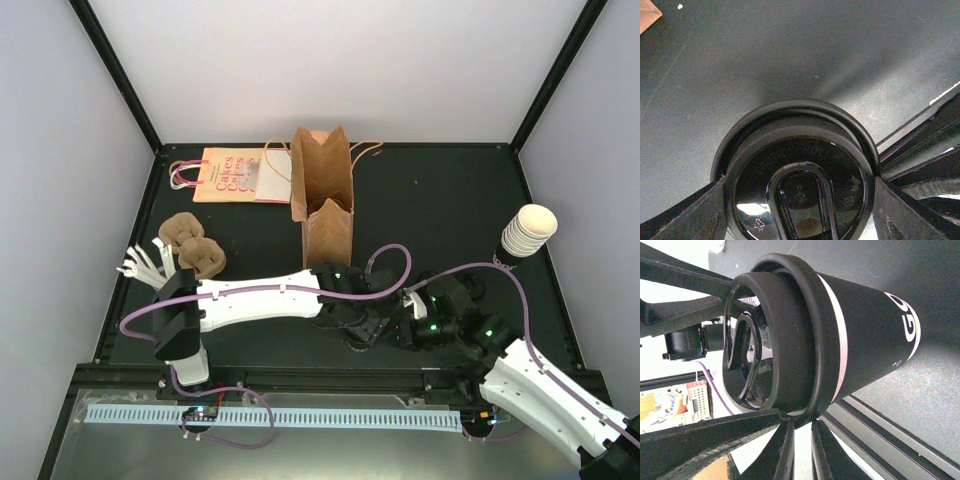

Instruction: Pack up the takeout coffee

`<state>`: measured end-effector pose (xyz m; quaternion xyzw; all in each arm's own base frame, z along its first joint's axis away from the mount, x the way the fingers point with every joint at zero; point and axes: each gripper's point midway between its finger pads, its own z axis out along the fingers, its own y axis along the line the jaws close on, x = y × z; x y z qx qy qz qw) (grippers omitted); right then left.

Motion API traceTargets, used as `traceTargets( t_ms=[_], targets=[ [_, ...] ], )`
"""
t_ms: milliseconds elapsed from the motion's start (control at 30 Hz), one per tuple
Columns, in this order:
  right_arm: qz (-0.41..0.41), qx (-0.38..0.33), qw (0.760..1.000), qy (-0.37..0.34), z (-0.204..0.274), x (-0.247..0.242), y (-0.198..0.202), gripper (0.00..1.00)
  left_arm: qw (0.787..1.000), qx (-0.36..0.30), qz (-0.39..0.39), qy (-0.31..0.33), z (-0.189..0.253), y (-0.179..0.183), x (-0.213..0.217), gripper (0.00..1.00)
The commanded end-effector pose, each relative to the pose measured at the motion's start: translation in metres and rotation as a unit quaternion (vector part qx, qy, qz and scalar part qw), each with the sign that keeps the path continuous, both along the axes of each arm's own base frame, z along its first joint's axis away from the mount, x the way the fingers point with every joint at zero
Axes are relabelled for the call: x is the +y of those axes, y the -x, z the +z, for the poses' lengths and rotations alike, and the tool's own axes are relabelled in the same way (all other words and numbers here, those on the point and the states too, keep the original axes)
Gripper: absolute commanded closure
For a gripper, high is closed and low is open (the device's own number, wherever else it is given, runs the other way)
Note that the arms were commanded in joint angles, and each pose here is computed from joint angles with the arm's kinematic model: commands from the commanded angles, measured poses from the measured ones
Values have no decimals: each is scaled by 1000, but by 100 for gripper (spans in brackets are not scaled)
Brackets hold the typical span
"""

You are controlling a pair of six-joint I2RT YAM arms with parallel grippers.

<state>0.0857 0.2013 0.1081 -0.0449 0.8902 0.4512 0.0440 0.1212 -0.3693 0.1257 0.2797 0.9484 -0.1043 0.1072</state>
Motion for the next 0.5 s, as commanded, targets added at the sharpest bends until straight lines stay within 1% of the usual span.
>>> traceTargets(
  t_ms=[0, 100, 200, 467],
  targets=[
    [-54, 50, 987, 142, -61, -40, 5, 87, 997, 24, 1, -69, -40, 8, 21, 42],
    [-48, 53, 986, 148, -63, -41, 7, 87, 997, 25, -2, -72, -42, 8, 21, 42],
    [-43, 54, 987, 147, -63, -40, 7, 84, 997, 23, -2, -73, -42, 7, 21, 43],
    [-38, 71, 982, 173, -80, -50, 17, 83, 997, 24, -5, -73, -43, 8, 21, 43]
  ],
)
